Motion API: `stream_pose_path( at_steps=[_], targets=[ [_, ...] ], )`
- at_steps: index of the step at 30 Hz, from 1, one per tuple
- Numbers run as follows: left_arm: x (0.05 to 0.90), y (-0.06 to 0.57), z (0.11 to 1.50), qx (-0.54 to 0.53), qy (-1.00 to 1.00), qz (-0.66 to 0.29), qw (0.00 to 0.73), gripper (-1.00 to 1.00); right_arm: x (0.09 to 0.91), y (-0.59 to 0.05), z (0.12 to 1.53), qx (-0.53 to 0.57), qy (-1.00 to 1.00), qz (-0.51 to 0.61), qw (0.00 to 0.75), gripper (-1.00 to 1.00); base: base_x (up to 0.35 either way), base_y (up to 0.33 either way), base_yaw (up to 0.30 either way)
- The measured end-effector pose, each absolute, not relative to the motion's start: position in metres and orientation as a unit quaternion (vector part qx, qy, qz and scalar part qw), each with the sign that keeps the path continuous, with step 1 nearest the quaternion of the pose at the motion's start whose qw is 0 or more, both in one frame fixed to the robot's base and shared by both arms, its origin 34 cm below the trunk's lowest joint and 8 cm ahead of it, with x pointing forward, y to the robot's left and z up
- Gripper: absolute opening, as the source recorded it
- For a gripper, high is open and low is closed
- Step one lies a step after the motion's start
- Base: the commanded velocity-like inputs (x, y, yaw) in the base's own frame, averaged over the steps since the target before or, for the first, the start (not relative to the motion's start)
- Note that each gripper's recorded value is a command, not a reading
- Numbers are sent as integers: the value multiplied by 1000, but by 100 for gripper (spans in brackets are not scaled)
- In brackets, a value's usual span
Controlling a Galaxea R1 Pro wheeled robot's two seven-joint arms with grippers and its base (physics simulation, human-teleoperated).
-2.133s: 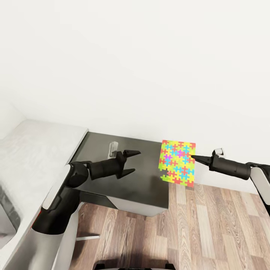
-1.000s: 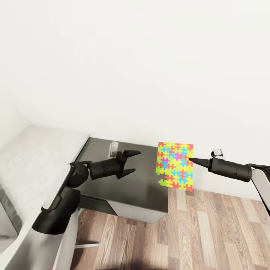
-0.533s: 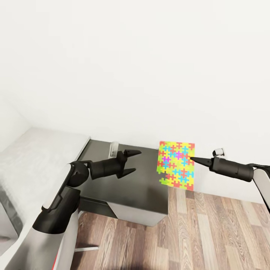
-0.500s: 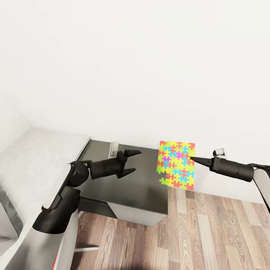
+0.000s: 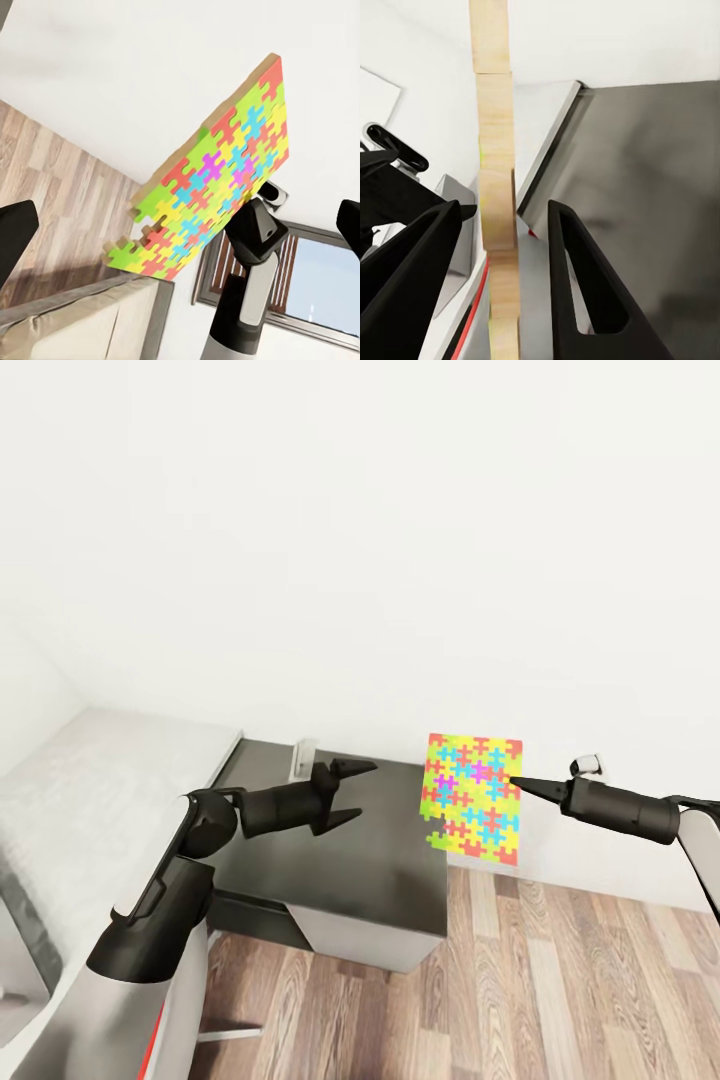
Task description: Put all the toys in the child's room - the three board games (two on the bed and one on the table), the two jigsaw puzzles on the table, and the tennis ball on the table - inside the toy box on the table in the child's room.
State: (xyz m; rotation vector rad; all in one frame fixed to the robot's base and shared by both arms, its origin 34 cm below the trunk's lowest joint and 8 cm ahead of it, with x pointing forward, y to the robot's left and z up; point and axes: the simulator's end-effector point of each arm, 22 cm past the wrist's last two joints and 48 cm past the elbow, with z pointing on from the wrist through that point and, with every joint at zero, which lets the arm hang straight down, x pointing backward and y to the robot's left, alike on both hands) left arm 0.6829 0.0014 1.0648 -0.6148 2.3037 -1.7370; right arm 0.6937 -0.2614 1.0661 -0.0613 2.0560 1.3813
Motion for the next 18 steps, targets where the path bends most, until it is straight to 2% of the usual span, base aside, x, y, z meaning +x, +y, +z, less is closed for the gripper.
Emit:
stream_pose_path(
  at_steps=[18],
  targets=[
    [681, 3, 1082, -198, 776, -589, 108, 100, 693, -266, 1086, -27, 778, 525, 343, -100, 0, 0, 0]
  ],
)
